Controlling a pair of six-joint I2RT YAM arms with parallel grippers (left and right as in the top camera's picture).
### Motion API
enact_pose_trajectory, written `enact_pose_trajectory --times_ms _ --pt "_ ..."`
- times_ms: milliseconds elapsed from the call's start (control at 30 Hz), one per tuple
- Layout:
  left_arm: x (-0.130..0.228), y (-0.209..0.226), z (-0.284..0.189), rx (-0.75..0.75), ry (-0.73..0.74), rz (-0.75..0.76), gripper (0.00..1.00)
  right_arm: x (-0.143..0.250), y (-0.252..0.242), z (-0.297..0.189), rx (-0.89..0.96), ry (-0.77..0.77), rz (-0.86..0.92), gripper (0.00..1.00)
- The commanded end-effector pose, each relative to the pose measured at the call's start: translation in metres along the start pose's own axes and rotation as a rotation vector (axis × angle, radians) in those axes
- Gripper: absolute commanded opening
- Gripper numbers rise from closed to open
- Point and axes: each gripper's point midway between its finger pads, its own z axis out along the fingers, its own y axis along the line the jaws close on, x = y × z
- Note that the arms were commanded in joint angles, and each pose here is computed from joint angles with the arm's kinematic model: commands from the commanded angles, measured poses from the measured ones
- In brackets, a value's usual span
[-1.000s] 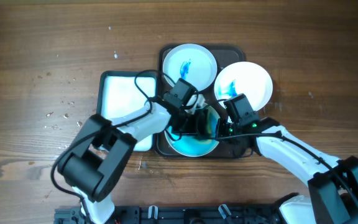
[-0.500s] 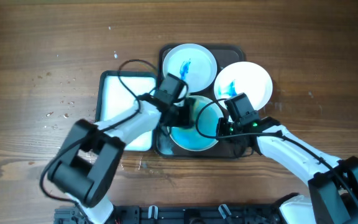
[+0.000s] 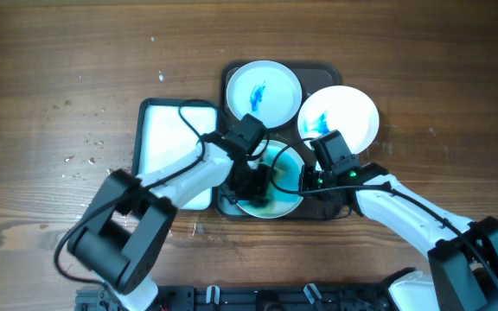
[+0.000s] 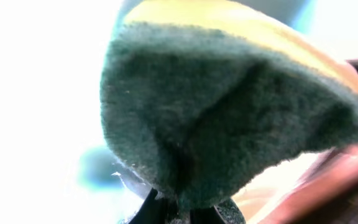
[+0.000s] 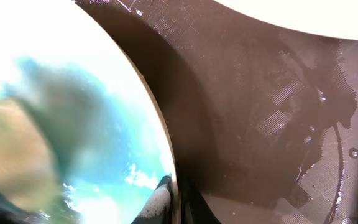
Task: Clean dirty plates on tray and stack at the side
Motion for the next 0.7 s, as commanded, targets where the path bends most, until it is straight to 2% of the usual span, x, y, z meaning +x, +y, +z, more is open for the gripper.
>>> enact_pose_trajectory --times_ms 0,67,133,200,233,300,400,433,500,533,567,600,667 --pt "-0.013 0.081 -0.023 -0.409 -0.156 -0.045 0.04 -0.001 -0.006 0.002 0.026 -0.004 -0.009 0.07" --pt "-0.016 0.071 -0.047 -0.368 -0.232 -0.112 0.04 0.001 -0.002 0.001 0.003 0.011 -0.056 0.07" --pt "-0.012 0.045 -0.089 -0.219 -0.318 -0.14 0.04 0.006 0.004 -0.008 -0.021 0.044 -0.101 0.04" --pt "-0.002 0.043 -0.136 -0.142 -0.416 -0.187 0.04 -0.002 0.01 -0.031 -0.002 0.041 -0.159 0.04" --pt "0.001 0.052 -0.154 -0.144 -0.463 -0.218 0.04 -0.008 0.013 -0.047 0.014 0.029 -0.182 0.04" --pt "0.015 0.1 -0.198 -0.202 -0.569 -0.377 0.04 -0.027 0.032 -0.088 0.026 -0.021 -0.253 0.04" --pt "0.035 0.163 -0.199 -0.283 -0.535 -0.583 0.06 -0.045 0.084 -0.137 0.018 -0.135 -0.397 0.05" --pt "0.036 0.175 -0.19 -0.295 -0.524 -0.609 0.29 -0.05 0.094 -0.142 0.03 -0.183 -0.429 0.04" --pt "0.034 0.185 -0.165 -0.249 -0.479 -0.649 0.33 -0.057 0.109 -0.146 0.063 -0.277 -0.467 0.04" --pt "0.029 0.175 -0.152 -0.173 -0.437 -0.596 0.32 -0.062 0.118 -0.143 0.09 -0.328 -0.492 0.04" --pt "0.025 0.164 -0.148 -0.11 -0.417 -0.564 0.38 -0.066 0.127 -0.134 0.102 -0.355 -0.51 0.04" --pt "0.025 0.157 -0.152 -0.076 -0.416 -0.556 0.5 -0.067 0.136 -0.126 0.091 -0.364 -0.529 0.04" --pt "0.028 0.146 -0.18 -0.067 -0.455 -0.543 0.63 -0.072 0.161 -0.112 0.076 -0.414 -0.622 0.04"
